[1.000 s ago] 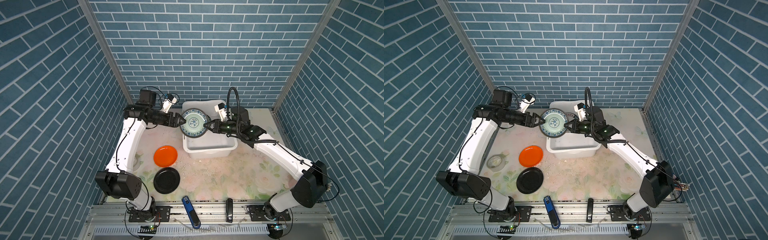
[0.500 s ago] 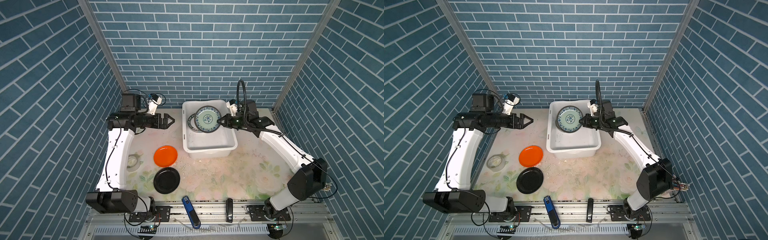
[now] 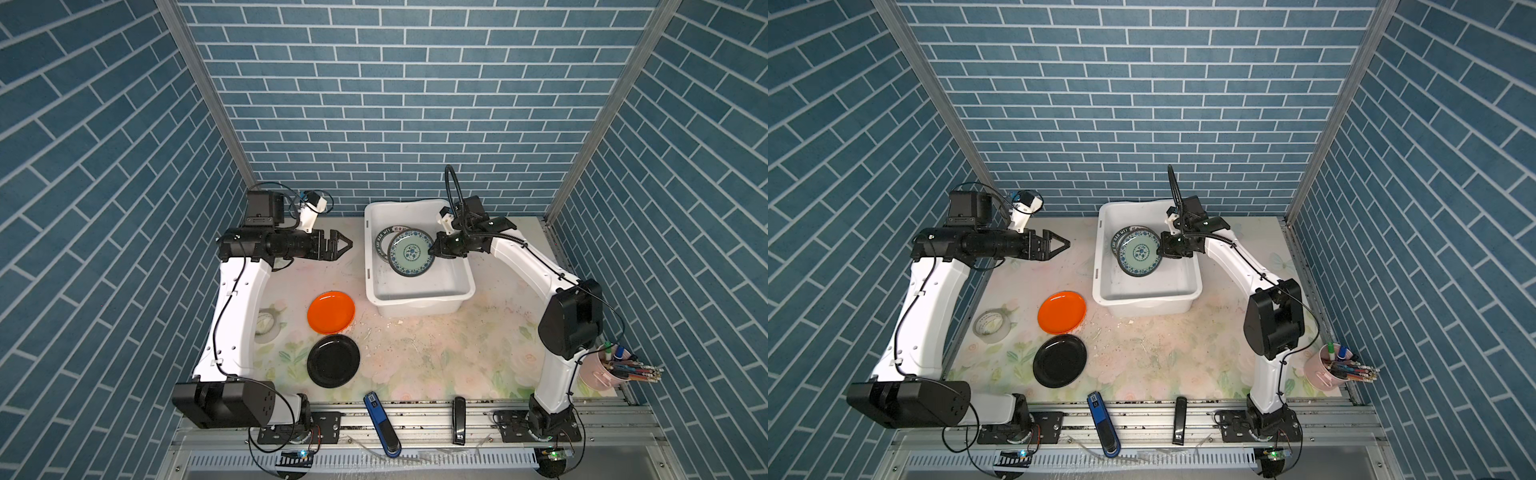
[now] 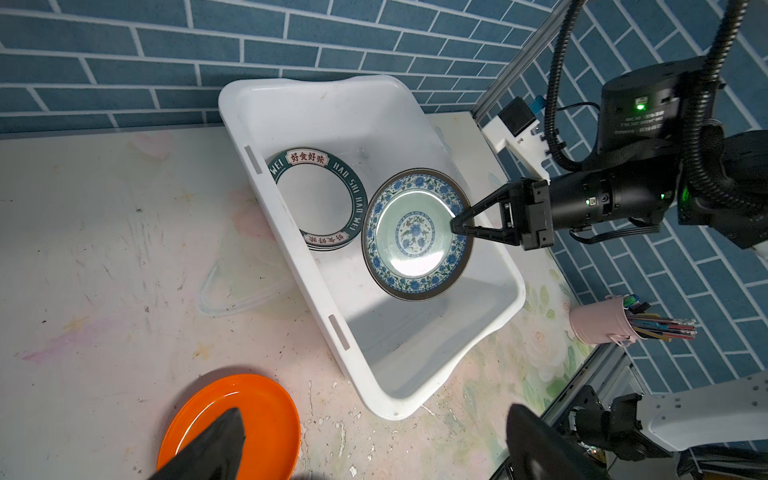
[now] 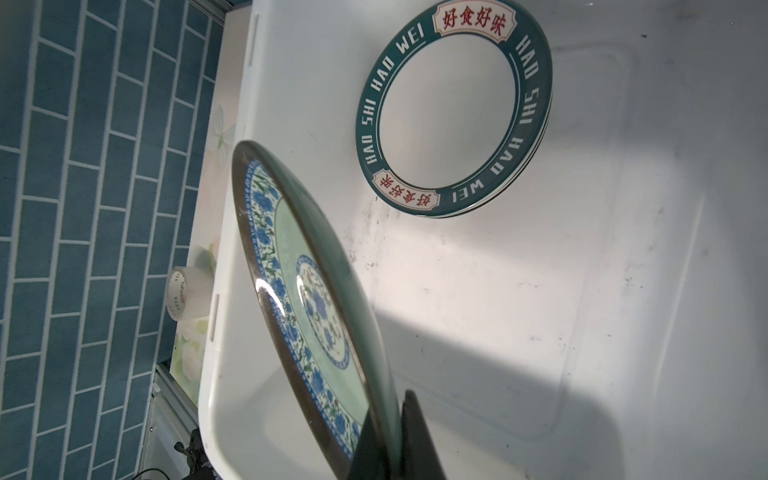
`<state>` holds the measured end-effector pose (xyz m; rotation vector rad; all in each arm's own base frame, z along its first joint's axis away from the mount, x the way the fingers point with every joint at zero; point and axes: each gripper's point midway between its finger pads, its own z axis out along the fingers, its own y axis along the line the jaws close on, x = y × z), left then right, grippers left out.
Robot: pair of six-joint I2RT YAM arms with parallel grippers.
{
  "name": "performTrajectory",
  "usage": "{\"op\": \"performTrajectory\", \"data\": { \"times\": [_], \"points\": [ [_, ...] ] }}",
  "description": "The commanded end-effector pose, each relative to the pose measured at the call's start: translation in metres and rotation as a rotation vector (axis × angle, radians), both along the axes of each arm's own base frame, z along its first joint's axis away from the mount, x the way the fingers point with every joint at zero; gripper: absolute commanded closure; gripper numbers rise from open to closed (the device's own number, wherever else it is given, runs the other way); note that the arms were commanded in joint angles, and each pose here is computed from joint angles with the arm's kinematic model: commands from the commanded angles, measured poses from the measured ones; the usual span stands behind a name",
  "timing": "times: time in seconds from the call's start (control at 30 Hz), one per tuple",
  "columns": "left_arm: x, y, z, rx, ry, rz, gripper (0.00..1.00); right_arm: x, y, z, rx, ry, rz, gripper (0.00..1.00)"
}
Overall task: Place the plates into the plastic bin on the countertop
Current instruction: 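Lower the floral plate into the bin beside the stack with the right gripper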
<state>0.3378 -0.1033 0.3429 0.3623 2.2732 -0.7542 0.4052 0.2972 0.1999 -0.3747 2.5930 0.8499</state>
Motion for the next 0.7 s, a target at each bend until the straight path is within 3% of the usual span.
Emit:
{"op": "performTrajectory", "data": {
  "times": [0.0, 0.67],
  "points": [
    [-0.001, -0.003, 0.005, -0.025, -0.019, -0.018, 0.01, -0.007, -0.001, -0.011, -0.058, 0.036, 0.062, 1.0],
    [0.001, -0.008, 0.01, -0.05, -0.021, -0.04, 0.0, -0.016, 0.025, -0.075, -0.131, 0.2, 0.153, 1.0]
  ]
}}
